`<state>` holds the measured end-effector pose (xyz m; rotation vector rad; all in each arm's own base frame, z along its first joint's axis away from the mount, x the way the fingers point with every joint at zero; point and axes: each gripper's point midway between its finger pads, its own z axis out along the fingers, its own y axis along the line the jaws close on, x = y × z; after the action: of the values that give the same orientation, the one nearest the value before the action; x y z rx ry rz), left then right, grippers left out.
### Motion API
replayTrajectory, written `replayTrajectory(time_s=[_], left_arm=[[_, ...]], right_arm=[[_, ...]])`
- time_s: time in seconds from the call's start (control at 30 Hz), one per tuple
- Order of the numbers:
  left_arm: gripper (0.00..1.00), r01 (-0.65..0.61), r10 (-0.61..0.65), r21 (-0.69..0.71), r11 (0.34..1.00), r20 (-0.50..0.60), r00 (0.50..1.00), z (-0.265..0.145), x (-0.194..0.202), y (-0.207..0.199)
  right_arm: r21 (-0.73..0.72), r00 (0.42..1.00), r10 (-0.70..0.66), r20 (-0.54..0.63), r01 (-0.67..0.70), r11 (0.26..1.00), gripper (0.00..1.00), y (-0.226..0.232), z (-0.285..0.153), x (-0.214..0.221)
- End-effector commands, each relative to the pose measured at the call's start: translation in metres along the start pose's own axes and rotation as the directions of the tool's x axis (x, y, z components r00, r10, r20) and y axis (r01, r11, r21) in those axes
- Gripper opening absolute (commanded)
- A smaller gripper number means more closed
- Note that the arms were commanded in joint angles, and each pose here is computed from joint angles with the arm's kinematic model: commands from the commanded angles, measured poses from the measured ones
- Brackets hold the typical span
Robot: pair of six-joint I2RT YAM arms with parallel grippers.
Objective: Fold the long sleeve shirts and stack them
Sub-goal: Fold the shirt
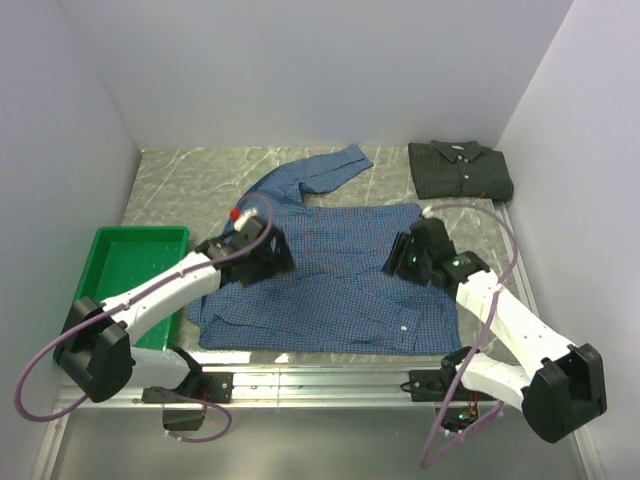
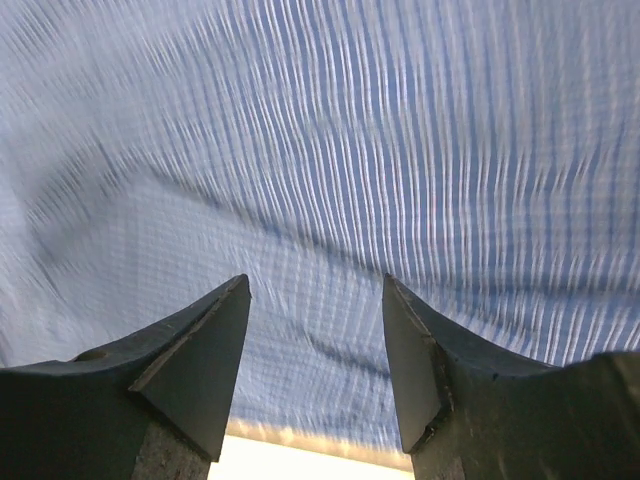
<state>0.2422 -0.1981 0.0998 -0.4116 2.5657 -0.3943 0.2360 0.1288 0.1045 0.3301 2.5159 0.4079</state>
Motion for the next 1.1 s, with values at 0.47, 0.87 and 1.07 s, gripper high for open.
replayTrajectory(time_s=[0.47, 0.87, 1.07], left_arm=[[0.99, 0.064, -0.018, -0.147, 0.987, 0.299, 0.954, 0.046, -0.216, 0.059], [0.90, -0.080, 0.107, -0.158, 0.984, 0.170, 0.980, 0.136, -0.245, 0.082], [0.79, -0.129, 0.151, -0.150, 0.980, 0.146, 0.978, 0.154, -0.254, 0.083]], right_arm=[[0.078, 0.989, -0.047, 0.137, 0.037, 0.996, 0.64, -0.032, 0.059, -0.175], [0.126, 0.994, -0.041, 0.106, 0.028, 0.992, 0.63, -0.057, 0.092, -0.207], [0.172, 0.993, -0.046, 0.107, 0.027, 0.985, 0.63, -0.071, 0.108, -0.216]])
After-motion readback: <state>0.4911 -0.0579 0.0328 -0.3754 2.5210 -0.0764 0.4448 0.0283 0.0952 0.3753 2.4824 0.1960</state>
